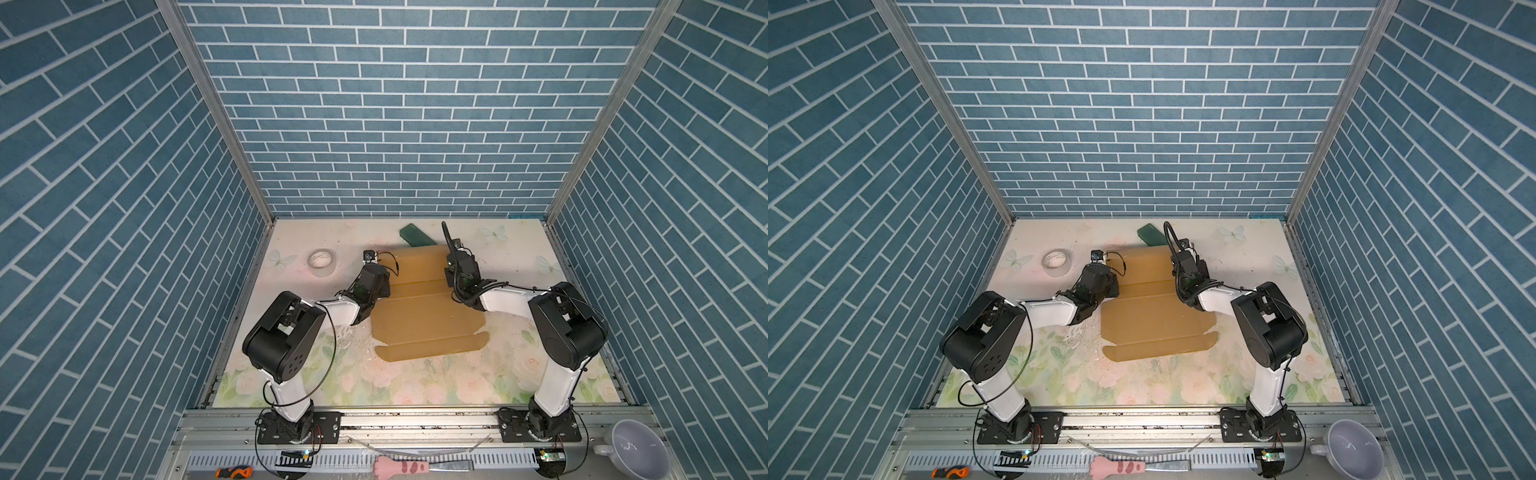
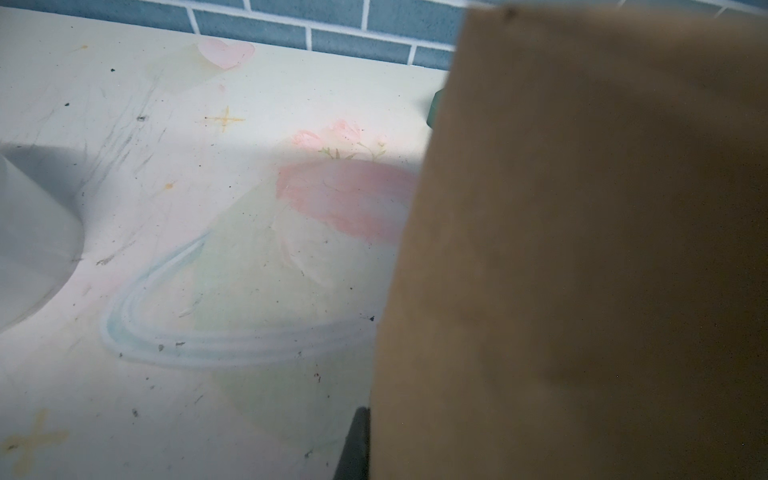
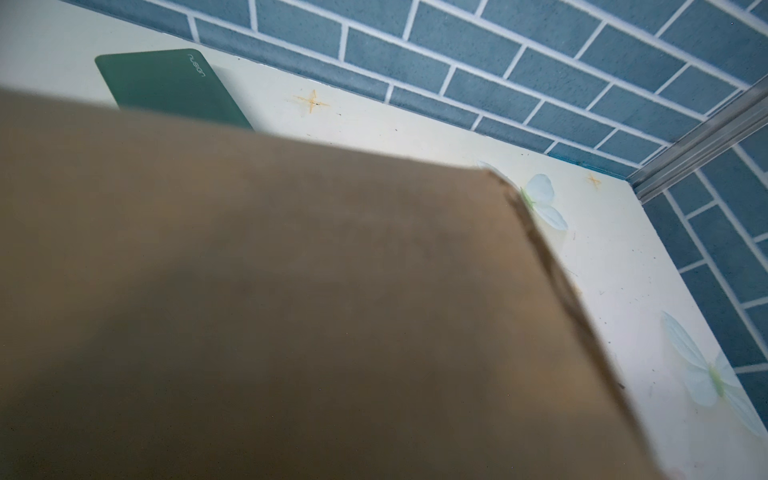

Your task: Fold the paper box

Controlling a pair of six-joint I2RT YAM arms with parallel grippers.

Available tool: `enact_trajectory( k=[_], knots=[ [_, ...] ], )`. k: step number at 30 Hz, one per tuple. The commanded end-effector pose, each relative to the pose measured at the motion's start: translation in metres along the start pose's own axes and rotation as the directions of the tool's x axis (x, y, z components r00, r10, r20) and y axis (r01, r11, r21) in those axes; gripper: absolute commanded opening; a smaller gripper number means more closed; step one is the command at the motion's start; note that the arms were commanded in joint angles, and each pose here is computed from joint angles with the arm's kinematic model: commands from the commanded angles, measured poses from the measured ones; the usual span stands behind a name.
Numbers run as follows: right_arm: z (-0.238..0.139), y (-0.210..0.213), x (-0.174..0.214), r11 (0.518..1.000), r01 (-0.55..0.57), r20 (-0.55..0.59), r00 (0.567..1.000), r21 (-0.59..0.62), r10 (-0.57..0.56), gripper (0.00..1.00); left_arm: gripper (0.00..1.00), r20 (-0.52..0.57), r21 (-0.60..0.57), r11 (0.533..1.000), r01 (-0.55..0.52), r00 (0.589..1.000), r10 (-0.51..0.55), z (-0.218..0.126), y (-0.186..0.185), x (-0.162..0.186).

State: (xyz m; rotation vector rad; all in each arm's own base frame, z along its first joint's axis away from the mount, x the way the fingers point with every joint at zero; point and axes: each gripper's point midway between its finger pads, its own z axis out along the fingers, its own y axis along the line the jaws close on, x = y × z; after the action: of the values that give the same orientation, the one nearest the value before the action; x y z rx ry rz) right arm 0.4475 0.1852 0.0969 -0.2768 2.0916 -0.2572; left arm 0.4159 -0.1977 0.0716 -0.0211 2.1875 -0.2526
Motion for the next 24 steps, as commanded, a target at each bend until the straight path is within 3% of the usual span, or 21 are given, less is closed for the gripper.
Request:
enact_trajectory(
  k=[1, 5, 12, 15, 24],
  knots=[
    [0.008, -0.02, 0.015, 0.976, 0.183, -0.096, 0.981, 0.122, -0.172, 0.0, 0.0, -0.129, 0.005, 0.997, -0.08, 0.988, 0.08, -0.002, 0.0, 0.038],
    [0.006, -0.019, 0.015, 0.978, 0.178, -0.105, 0.98, 0.105, -0.168, 0.01, 0.0, -0.137, -0.004, 0.997, -0.076, 0.988, 0.075, -0.001, 0.003, 0.041],
    [-0.015, -0.006, 0.011, 0.992, 0.009, -0.076, 0.997, -0.127, -0.019, 0.46, 0.0, -0.164, -0.065, 0.997, -0.052, 0.986, 0.041, 0.001, 0.013, 0.045],
    [-0.022, -0.006, 0.011, 0.975, -0.076, -0.086, 0.995, -0.208, 0.059, 0.56, 0.0, -0.185, -0.072, 0.997, -0.032, 0.983, 0.018, 0.002, 0.015, 0.047],
    [-0.048, -0.008, -0.003, 0.933, -0.147, -0.081, 0.989, -0.329, 0.127, 0.61, 0.0, -0.219, -0.079, 0.997, -0.005, 0.976, -0.012, 0.002, 0.015, 0.048]
  ],
)
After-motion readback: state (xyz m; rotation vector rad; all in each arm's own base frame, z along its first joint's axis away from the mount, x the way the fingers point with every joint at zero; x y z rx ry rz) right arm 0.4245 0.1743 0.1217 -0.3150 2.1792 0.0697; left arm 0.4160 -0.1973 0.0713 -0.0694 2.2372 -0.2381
